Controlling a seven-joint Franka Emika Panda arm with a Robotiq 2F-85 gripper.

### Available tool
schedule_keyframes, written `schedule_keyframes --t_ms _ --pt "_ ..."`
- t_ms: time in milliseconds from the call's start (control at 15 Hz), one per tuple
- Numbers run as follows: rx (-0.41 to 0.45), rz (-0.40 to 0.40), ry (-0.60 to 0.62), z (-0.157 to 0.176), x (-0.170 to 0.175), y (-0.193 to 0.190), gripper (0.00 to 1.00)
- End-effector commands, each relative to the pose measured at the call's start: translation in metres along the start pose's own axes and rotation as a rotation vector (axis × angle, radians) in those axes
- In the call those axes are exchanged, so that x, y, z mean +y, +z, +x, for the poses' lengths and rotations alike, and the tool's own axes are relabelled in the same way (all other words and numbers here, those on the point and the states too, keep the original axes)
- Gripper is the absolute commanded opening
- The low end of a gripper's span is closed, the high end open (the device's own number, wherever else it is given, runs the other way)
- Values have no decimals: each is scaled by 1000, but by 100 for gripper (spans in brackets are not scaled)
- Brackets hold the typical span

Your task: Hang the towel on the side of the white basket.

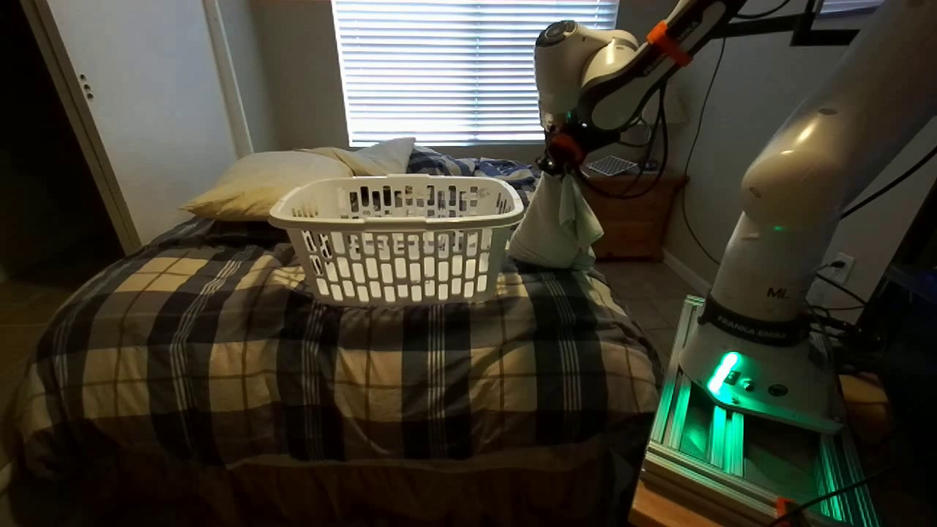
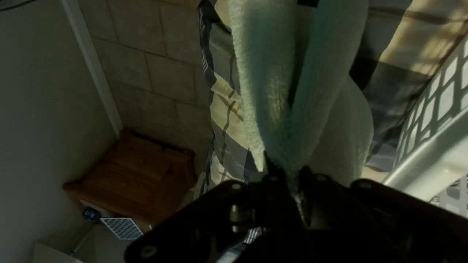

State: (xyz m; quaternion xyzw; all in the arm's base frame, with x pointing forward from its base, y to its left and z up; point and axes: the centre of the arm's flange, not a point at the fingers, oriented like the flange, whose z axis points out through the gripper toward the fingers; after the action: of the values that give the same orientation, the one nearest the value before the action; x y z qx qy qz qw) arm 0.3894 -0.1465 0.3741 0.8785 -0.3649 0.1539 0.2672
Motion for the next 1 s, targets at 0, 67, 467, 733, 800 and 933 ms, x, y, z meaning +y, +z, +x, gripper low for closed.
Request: schedule_keyframes --t_ms 0,67,467,733,800,933 --pt "15 -13 78 34 15 -13 8" --pt "15 -16 96 41 17 -16 7" --pt "-24 -37 239 73 9 -47 8" --pt "-84 -73 377 92 1 -70 8" --pt "-104 -82 412 96 -1 -75 8" --pt "-154 -93 479 105 -4 -87 7"
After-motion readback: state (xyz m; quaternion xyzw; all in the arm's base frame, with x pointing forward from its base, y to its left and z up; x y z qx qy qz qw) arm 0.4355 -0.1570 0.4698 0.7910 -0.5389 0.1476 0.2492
